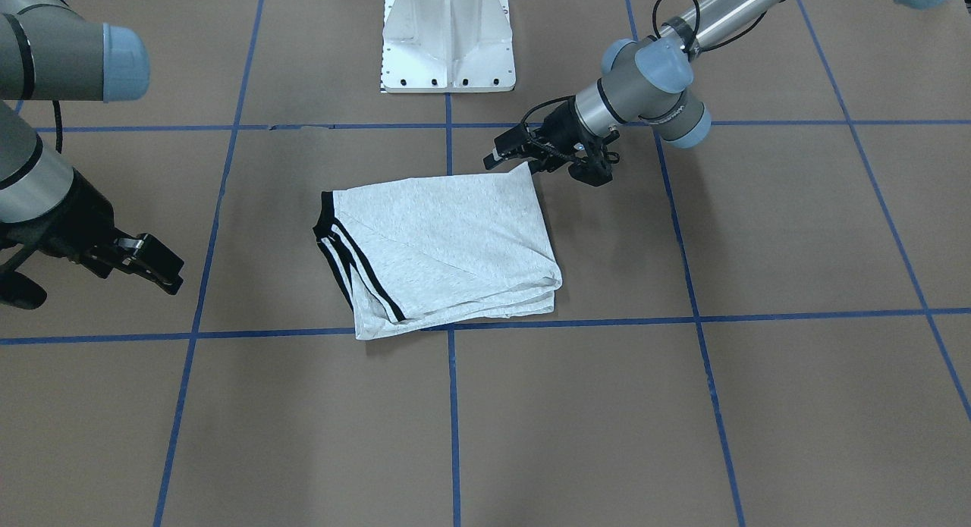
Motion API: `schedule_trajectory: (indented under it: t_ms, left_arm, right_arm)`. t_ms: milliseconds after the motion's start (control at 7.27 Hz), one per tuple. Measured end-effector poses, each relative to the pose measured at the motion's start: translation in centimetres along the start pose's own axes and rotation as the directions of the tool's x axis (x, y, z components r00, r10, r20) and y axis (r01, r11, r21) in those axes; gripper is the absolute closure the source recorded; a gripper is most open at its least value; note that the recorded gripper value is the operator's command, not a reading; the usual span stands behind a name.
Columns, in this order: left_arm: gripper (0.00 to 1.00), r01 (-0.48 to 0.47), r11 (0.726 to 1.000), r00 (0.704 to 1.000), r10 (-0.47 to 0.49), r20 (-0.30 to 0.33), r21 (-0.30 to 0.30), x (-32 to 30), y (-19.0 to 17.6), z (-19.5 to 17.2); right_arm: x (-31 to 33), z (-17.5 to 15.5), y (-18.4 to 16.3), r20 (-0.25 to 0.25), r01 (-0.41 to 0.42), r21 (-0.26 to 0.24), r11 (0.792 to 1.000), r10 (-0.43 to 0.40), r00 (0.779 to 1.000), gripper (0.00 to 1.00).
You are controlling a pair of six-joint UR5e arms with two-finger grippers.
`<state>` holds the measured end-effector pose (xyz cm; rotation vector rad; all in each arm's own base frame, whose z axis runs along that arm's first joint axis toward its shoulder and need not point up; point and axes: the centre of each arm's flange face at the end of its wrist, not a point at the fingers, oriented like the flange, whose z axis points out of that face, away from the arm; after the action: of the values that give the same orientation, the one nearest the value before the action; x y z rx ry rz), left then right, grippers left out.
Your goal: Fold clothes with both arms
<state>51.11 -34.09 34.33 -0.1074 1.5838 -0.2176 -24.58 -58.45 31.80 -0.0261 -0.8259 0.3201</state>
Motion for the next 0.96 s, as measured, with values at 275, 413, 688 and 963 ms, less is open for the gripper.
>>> schedule_trajectory:
  t_ms: [275, 413, 688, 963]
  left_arm:
    - [0.00, -0.006, 1.000, 1.000, 0.006, -0.003, -0.019, -0.1, 1.1, -0.2]
    - [0.00, -0.012, 1.000, 1.000, 0.012, -0.004, -0.025, -0.1, 1.4, -0.7]
    - [0.00, -0.071, 0.997, 0.997, 0.071, 0.018, 0.020, -0.8, -0.6, -4.8]
    - [0.00, -0.208, 0.967, 0.973, 0.189, 0.135, 0.145, -0.7, -6.2, -11.6]
  right_arm:
    - [0.0, 0.2, 0.0, -0.002, 0.000, -0.002, 1.000, 0.000, 1.000, 0.00]
    - [0.0, 0.1, 0.0, -0.001, 0.002, -0.001, 1.000, -0.002, 1.000, 0.00]
    - [0.4, -0.6, 0.5, 0.008, 0.043, 0.006, 0.999, -0.044, 0.999, 0.00]
    - [2.9, -1.4, 1.7, 0.008, 0.160, 0.016, 0.987, -0.161, 0.987, 0.00]
